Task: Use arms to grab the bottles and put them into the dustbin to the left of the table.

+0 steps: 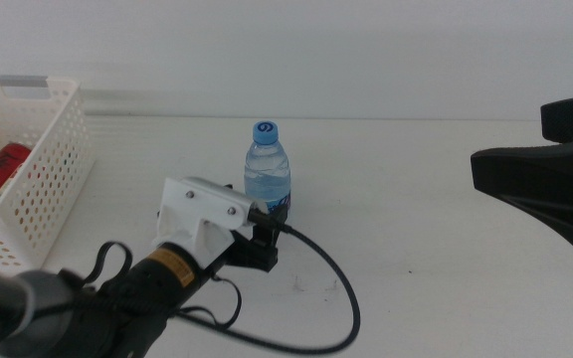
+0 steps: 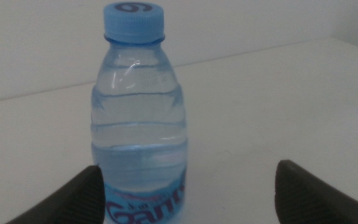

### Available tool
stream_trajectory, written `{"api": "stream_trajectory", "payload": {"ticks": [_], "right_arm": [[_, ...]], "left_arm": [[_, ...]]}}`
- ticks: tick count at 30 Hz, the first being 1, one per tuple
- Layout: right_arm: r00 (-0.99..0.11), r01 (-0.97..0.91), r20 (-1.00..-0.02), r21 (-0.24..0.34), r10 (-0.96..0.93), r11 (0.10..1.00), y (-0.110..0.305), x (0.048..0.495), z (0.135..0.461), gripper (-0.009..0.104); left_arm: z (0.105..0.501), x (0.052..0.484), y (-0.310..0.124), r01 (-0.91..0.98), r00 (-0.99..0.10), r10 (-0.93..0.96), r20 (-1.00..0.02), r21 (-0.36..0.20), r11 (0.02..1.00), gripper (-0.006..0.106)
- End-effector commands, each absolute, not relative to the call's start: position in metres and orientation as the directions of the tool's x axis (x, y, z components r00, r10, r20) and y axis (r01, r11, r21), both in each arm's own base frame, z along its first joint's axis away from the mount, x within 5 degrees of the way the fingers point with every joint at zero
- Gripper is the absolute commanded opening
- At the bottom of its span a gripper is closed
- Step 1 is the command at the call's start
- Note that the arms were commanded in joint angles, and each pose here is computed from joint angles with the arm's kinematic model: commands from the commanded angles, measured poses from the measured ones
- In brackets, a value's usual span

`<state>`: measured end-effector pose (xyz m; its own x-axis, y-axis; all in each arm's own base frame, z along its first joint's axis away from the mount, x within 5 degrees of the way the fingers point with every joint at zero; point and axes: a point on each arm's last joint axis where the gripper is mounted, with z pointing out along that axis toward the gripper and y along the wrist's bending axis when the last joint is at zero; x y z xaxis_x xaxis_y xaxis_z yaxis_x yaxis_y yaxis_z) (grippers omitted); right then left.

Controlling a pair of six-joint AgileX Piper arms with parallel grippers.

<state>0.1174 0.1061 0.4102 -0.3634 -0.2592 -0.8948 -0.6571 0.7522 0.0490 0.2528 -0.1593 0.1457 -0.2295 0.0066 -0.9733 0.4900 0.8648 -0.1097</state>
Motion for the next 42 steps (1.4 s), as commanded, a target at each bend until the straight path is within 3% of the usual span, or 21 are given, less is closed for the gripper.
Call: {"api": "stream_trajectory", "payload": {"ticks": [1, 3, 16, 28, 31, 36, 39, 42], "right_arm": [[-0.350, -0.659, -0.902, 0.044, -0.255, 0.751, 0.105, 0.117, 0.413, 0.093], [-0.350, -0.659, -0.902, 0.044, -0.255, 0.751, 0.105, 0.117, 0.413, 0.093], [-0.350, -0.659, -0.902, 0.044, -0.255, 0.751, 0.105, 0.117, 0.413, 0.093], [-0.350, -0.659, -0.902, 0.044, -0.255, 0.751, 0.105, 0.117, 0.413, 0.093], [-0.350, -0.659, -0.902, 0.044, -0.255, 0.751, 0.105, 0.117, 0.413, 0.093], [-0.350, -0.659, -0.902, 0.044, -0.255, 0.751, 0.105, 0.117, 0.413, 0.093], [-0.350, -0.659, -0.902, 0.044, -0.255, 0.751, 0.105, 0.117, 0.413, 0.093], [-0.350, -0.659, -0.902, 0.044, -0.255, 0.751, 0.105, 0.117, 0.413, 0.093]], "left_arm": [[0.143, 0.265, -0.160, 0.494, -0.215, -0.004, -0.977, -0.112, 0.862, 0.094], [0.140, 0.276, -0.158, 0.510, -0.204, 0.013, -0.979, -0.094, 0.855, 0.094], [0.110, 0.340, -0.164, 0.497, -0.210, -0.030, -0.977, -0.133, 0.858, 0.094], [0.080, 0.371, -0.179, 0.510, -0.208, -0.021, -0.978, -0.126, 0.851, 0.091], [0.075, 0.369, -0.178, 0.510, -0.224, -0.010, -0.974, -0.126, 0.851, 0.077], [0.104, 0.356, -0.168, 0.518, -0.257, -0.027, -0.966, -0.161, 0.840, 0.026], [0.135, 0.343, -0.162, 0.492, -0.333, -0.014, -0.943, -0.186, 0.850, 0.002], [0.177, 0.327, -0.155, 0.494, -0.394, 0.081, -0.915, -0.136, 0.859, -0.002]]}}
